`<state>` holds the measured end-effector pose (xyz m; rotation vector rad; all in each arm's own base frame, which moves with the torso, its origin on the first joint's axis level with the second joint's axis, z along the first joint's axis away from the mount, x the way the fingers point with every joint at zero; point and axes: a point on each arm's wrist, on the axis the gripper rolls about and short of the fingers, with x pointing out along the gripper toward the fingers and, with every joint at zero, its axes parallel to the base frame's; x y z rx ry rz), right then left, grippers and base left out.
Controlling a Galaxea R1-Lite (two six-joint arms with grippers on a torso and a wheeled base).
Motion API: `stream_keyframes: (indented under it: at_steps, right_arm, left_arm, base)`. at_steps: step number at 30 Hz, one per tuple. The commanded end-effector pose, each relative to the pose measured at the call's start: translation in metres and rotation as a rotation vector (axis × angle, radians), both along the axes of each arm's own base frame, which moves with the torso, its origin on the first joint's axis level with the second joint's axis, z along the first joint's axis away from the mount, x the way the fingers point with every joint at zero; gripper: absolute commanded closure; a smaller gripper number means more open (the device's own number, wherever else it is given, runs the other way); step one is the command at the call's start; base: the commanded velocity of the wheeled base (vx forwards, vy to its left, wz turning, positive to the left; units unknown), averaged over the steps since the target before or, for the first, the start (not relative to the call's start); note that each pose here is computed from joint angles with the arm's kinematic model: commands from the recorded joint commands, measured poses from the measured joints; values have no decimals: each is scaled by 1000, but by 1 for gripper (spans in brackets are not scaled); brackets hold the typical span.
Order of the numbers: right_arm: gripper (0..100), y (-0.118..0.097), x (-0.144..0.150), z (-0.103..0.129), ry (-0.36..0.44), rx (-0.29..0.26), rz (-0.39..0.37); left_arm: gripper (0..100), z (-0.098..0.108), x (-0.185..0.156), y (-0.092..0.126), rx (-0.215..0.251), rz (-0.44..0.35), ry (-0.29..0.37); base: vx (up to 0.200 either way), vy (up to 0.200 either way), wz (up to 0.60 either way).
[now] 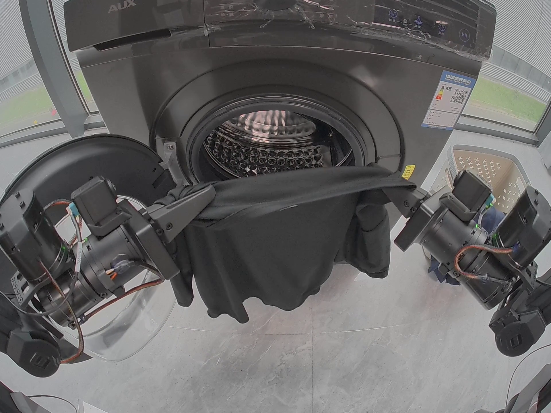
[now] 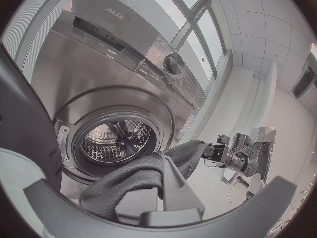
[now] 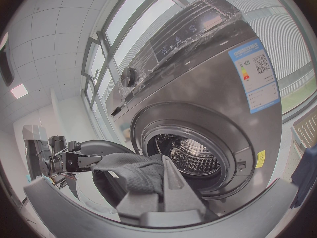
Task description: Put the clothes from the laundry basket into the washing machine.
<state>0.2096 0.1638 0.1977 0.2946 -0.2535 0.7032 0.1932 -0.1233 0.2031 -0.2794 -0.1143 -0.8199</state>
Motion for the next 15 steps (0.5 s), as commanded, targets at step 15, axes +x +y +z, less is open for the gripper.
stream_keyframes:
  at_steps: [15]
  right_arm:
    - [100, -7, -1, 2, 9, 22, -37]
  left_arm:
    - [100, 3, 13, -6, -38, 68, -31]
  base:
    - [0, 0, 0]
